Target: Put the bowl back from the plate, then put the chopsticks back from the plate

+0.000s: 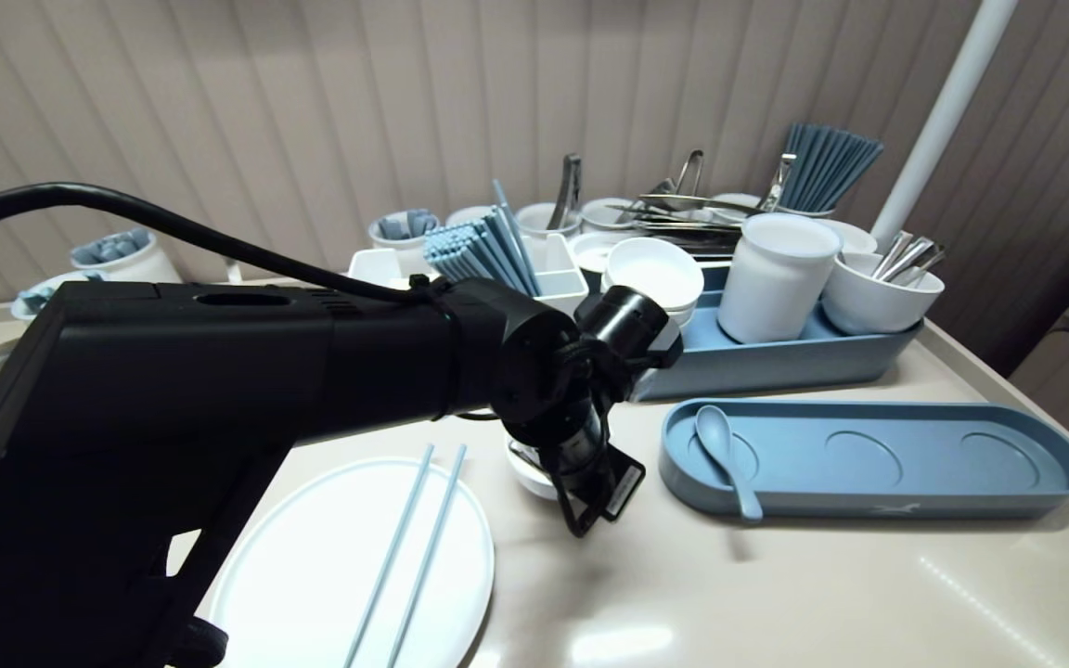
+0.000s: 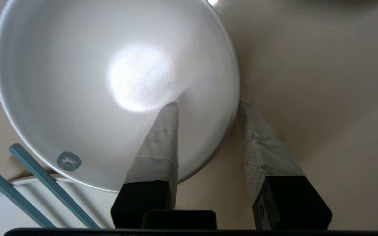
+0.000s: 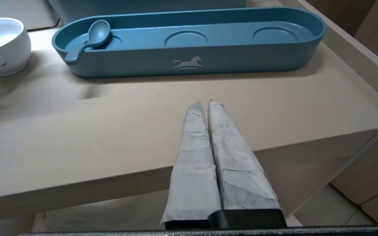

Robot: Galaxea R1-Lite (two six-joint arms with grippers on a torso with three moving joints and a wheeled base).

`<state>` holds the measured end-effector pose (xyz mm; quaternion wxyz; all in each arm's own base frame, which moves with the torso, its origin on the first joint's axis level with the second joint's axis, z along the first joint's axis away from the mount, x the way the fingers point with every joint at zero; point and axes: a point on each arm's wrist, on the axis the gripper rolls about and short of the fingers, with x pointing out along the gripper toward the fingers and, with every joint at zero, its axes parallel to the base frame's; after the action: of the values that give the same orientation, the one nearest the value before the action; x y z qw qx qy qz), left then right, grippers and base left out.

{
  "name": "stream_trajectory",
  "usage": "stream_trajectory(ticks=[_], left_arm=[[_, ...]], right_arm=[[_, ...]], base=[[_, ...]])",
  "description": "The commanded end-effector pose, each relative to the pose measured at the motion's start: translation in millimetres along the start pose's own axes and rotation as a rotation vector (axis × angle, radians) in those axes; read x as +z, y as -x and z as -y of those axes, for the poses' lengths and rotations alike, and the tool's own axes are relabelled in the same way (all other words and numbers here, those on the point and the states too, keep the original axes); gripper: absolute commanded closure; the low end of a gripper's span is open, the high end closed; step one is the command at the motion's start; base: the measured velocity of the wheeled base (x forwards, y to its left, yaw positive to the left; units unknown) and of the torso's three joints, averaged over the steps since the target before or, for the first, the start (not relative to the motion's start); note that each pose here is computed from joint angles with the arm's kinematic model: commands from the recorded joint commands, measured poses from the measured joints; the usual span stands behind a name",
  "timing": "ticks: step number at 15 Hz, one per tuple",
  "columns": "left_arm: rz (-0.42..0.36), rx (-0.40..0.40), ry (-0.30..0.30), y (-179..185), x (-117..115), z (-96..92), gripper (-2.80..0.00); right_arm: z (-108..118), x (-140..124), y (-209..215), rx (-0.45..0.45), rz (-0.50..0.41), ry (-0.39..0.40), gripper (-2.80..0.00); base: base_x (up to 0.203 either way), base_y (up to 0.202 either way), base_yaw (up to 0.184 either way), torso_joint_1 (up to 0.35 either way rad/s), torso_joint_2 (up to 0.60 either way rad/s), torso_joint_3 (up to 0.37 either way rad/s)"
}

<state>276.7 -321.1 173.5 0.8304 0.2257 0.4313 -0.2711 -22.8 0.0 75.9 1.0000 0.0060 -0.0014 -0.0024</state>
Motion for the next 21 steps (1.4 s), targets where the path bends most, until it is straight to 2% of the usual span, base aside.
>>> stream_trajectory(ticks=[1,3,5,6,10,13,15,17,19,21], left_arm=[[-0.006,0.006,-0.001,-1,-1,0.5,-2.8],[0.019,0.036,0.005,-1,2,-0.1,-2.8],[0.093,0.055,0.029,16,8,-3.7,-2.8],[0.149,0.06,0.053,32,12,-7.1,0.0],[0.341,0.055,0.159,109,15,-23.3,0.0],[0.379,0.04,0.234,155,-4,-35.5,0.0],[0.344,0.053,0.309,173,-26,-48.9,0.0],[0.222,0.112,0.381,174,-47,-73.3,0.0],[0.142,0.142,0.439,164,-58,-97.8,0.0],[0.069,0.164,0.442,149,-62,-115.0,0.0]], right_arm=[[0,0,0,0.0,0.0,0.0,0.0],[0,0,0,0.0,0.0,0.0,0.0],[0,0,0,0.0,-0.001,0.0,0.0],[0,0,0,0.0,0.0,0.0,0.0],[0,0,0,0.0,0.0,0.0,0.0],[0,0,0,0.0,0.0,0.0,0.0],[0,0,0,0.0,-0.001,0.0,0.0],[0,0,0,0.0,-0.001,0.0,0.0],[0,0,0,0.0,0.0,0.0,0.0],[0,0,0,0.0,0.0,0.0,0.0]], base=[[0.0,0.0,0.0,0.0,0.0,0.0],[0.0,0.0,0.0,0.0,0.0,0.0],[0.0,0.0,0.0,0.0,0.0,0.0],[0.0,0.0,0.0,0.0,0.0,0.0],[0.0,0.0,0.0,0.0,0.0,0.0],[0.0,0.0,0.0,0.0,0.0,0.0],[0.0,0.0,0.0,0.0,0.0,0.0],[0.0,0.0,0.0,0.0,0.0,0.0],[0.0,0.0,0.0,0.0,0.0,0.0],[0.0,0.0,0.0,0.0,0.0,0.0]])
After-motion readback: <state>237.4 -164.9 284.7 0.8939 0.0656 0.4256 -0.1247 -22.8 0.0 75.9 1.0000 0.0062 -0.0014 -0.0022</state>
